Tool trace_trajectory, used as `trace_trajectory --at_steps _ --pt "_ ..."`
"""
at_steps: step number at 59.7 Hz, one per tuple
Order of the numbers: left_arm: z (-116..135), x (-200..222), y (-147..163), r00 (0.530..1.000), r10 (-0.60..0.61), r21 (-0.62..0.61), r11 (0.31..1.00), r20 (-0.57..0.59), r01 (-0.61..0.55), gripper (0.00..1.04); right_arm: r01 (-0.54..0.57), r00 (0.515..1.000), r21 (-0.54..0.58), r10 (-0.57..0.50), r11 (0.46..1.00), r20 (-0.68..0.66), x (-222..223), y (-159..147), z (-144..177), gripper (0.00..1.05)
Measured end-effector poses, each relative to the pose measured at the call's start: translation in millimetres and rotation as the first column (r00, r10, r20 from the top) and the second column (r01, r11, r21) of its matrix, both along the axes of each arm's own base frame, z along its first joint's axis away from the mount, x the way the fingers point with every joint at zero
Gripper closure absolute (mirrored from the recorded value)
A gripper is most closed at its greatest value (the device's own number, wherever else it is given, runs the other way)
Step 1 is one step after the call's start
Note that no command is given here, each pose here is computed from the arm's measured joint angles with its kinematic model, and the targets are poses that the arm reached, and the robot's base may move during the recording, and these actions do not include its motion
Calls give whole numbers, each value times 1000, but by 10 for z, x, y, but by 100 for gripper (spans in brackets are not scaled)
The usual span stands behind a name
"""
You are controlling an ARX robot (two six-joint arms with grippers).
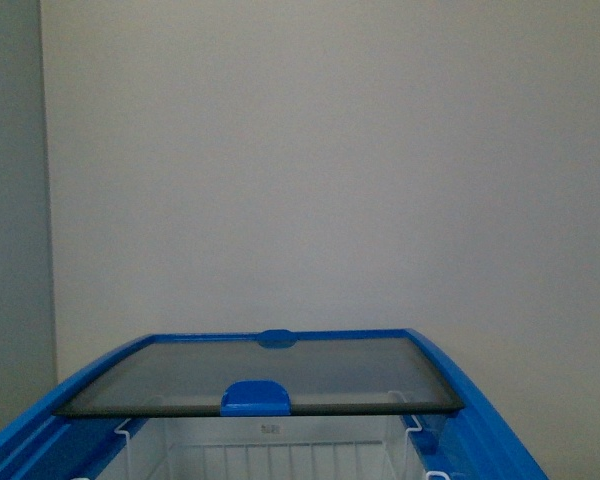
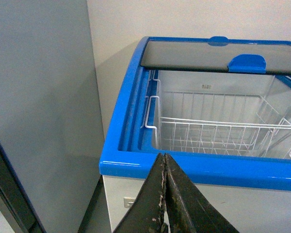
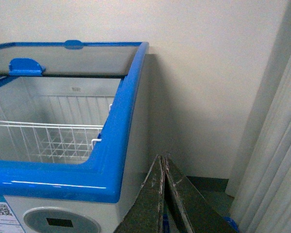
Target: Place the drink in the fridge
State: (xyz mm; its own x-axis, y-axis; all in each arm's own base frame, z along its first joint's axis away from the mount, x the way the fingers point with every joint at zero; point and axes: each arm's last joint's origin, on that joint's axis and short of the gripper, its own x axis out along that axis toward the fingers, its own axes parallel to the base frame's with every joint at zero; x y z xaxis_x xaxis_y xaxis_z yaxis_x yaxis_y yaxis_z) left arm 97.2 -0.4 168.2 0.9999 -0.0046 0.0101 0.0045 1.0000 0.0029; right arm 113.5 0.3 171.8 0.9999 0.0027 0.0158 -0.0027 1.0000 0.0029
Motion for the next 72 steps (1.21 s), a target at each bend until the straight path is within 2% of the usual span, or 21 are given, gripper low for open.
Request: trace_trajectory --at_steps 15,19,35,48,59,64,66,72 --pt "0 0 0 1000 0 0 1000 0 0 102 0 1000 0 0 1000 0 -56 0 -5 102" --pt "0 0 0 1000 0 0 1000 0 0 102 0 999 0 0 1000 -35 -125 0 -52 102" --pt "0 0 0 1000 0 -1 1000 0 0 101 2 1000 -1 -2 1000 -4 -165 -1 -32 101" --pt "0 0 0 1000 0 -1 1000 0 0 54 1 1000 -1 -1 1000 -3 -165 -1 -32 55" --pt "0 0 0 1000 0 -1 1000 0 0 26 1 1000 -1 -1 1000 -3 -165 -1 -32 27" --pt "0 0 0 1000 0 0 1000 0 0 7 1 1000 -1 -1 1000 -3 -165 -1 -32 9" --pt "0 0 0 1000 0 -1 1000 0 0 7 1 1000 0 -1 1000 -3 -165 -1 -32 6" --pt "0 0 0 1000 0 -1 1000 0 0 8 1 1000 0 -1 1000 -3 -165 -1 -32 8"
